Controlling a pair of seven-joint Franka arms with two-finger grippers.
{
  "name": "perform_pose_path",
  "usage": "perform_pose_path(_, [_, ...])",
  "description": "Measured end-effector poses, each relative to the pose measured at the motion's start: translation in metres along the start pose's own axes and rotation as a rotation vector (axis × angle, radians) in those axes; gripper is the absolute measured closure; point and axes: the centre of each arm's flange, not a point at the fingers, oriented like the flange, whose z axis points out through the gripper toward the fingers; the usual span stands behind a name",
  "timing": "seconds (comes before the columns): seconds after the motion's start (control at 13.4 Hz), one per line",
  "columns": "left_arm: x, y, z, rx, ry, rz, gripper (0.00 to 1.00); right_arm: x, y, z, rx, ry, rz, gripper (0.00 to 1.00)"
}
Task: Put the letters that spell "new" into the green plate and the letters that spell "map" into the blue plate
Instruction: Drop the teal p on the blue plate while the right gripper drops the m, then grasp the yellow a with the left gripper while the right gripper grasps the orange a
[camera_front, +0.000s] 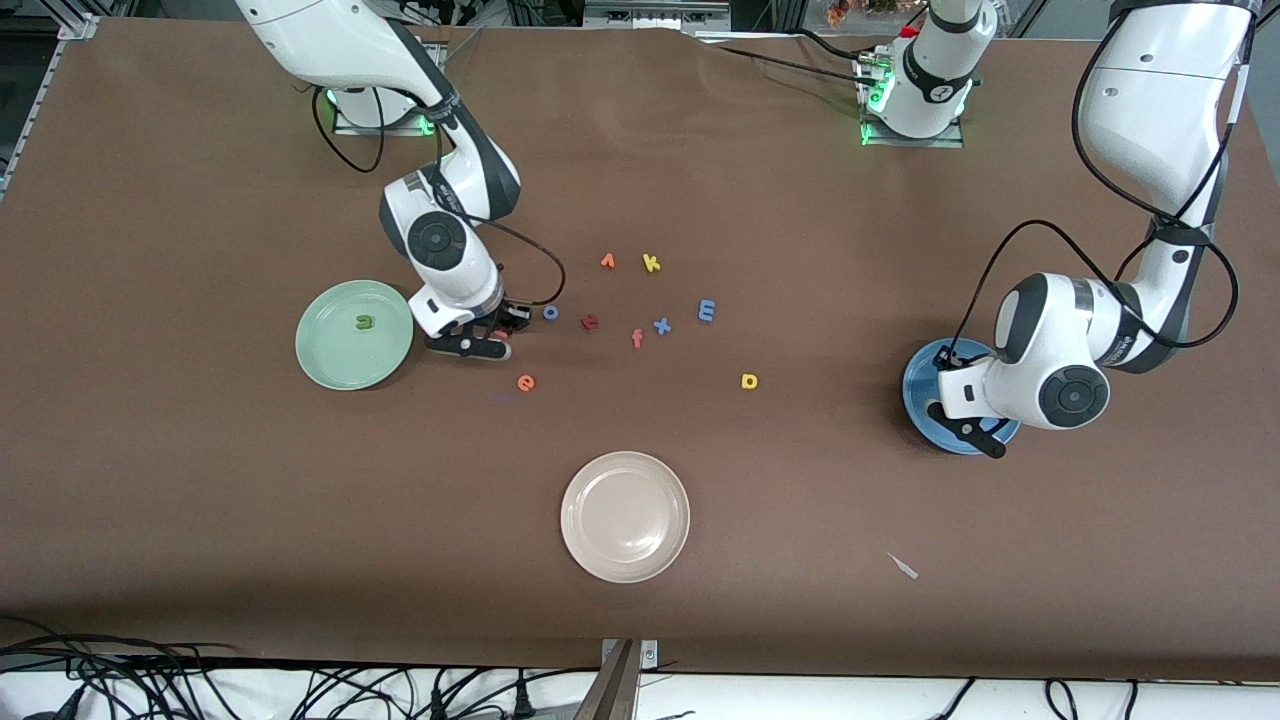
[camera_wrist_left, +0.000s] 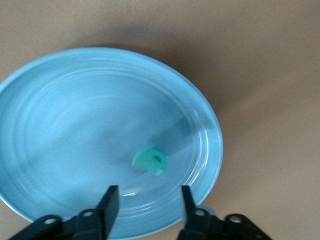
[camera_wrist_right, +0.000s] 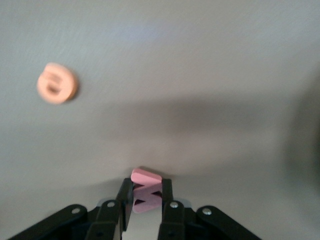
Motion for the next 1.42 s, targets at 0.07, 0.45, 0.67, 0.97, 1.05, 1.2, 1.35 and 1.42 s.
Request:
perform_pose_path(0.07, [0.001, 0.001, -0.007, -0.007, 0.016, -0.021, 0.29, 0.013, 0.019, -0.013, -0.023, -0.009, -0.017, 0.73])
perform_pose_path(0.45, [0.004, 0.036, -0.062, -0.100, 0.141, -0.188, 0.00, 0.060, 0.145, -0.065, -0.098, -0.102, -0.130, 0.73])
perform_pose_path(0.67, [0.024, 0.092, -0.065, -0.107, 0.220, -0.302, 0.00, 0.052, 0.158, -0.040, -0.093, -0.100, -0.138, 0.73])
perform_pose_path(0.97, [0.056, 0.174, -0.040, -0.146, 0.302, -0.455, 0.00, 0.042, 0.155, -0.018, -0.095, -0.095, -0.143, 0.58])
perform_pose_path(1.05, [0.065, 0.194, -0.034, -0.154, 0.314, -0.490, 0.00, 0.043, 0.154, -0.020, -0.094, -0.095, -0.142, 0.48])
perform_pose_path(1.2, [0.081, 0.236, -0.021, -0.171, 0.338, -0.550, 0.00, 0.050, 0.150, -0.035, -0.086, -0.101, -0.129, 0.30])
perform_pose_path(1.35, [0.091, 0.268, -0.007, -0.142, 0.355, -0.587, 0.00, 0.063, 0.128, -0.063, -0.043, -0.089, -0.070, 0.08])
perform_pose_path(1.42, [0.095, 0.276, -0.001, -0.119, 0.367, -0.601, 0.00, 0.066, 0.110, -0.076, -0.015, -0.075, -0.029, 0.00])
